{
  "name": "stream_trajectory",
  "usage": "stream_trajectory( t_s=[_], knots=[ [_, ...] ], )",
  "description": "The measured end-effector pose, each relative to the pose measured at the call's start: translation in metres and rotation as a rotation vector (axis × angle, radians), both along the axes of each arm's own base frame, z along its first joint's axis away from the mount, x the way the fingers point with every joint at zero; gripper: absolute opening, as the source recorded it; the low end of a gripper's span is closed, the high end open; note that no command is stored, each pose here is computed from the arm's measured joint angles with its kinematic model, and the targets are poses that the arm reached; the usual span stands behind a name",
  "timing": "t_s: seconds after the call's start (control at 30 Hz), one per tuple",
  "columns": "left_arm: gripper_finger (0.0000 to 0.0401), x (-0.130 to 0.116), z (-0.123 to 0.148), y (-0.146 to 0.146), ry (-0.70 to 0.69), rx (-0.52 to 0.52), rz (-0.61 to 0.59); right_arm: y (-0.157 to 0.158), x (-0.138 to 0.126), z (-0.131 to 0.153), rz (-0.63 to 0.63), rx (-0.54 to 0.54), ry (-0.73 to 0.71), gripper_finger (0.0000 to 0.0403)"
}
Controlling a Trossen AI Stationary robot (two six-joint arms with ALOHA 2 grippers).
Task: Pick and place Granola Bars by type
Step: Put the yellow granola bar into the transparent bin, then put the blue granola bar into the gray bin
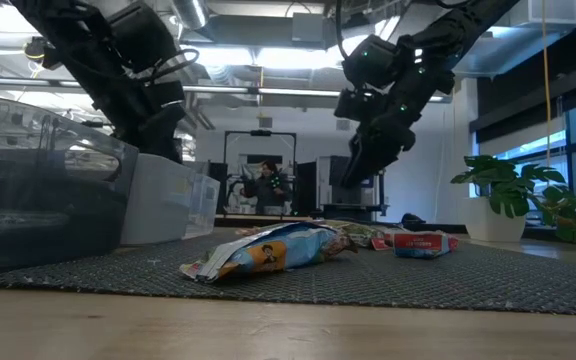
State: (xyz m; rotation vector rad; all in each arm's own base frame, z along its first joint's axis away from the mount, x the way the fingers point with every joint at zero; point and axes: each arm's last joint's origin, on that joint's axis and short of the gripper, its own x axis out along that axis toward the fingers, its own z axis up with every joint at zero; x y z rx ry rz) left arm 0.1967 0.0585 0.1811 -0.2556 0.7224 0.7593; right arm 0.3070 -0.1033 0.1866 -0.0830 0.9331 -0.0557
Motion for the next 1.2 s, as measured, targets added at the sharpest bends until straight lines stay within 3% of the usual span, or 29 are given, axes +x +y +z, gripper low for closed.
stream_trajectory(
  t_s=[0.53, 0.97, 1.2],
  knots=[
    [0.0093, 0.0, 0.0, -0.001, 0.012, -0.004, -0.041, 0.005, -0.002, -0.011, 0.044, 0.056, 0.016, 0.0229],
    [0.017, 0.003, 0.001, -0.001, -0.039, -0.044, -0.039, 0.006, -0.005, -0.018, 0.048, 0.05, 0.014, 0.0229],
    [0.018, 0.004, 0.004, -0.001, -0.005, -0.013, -0.108, 0.006, -0.005, -0.018, 0.047, 0.049, 0.014, 0.0229]
  ],
)
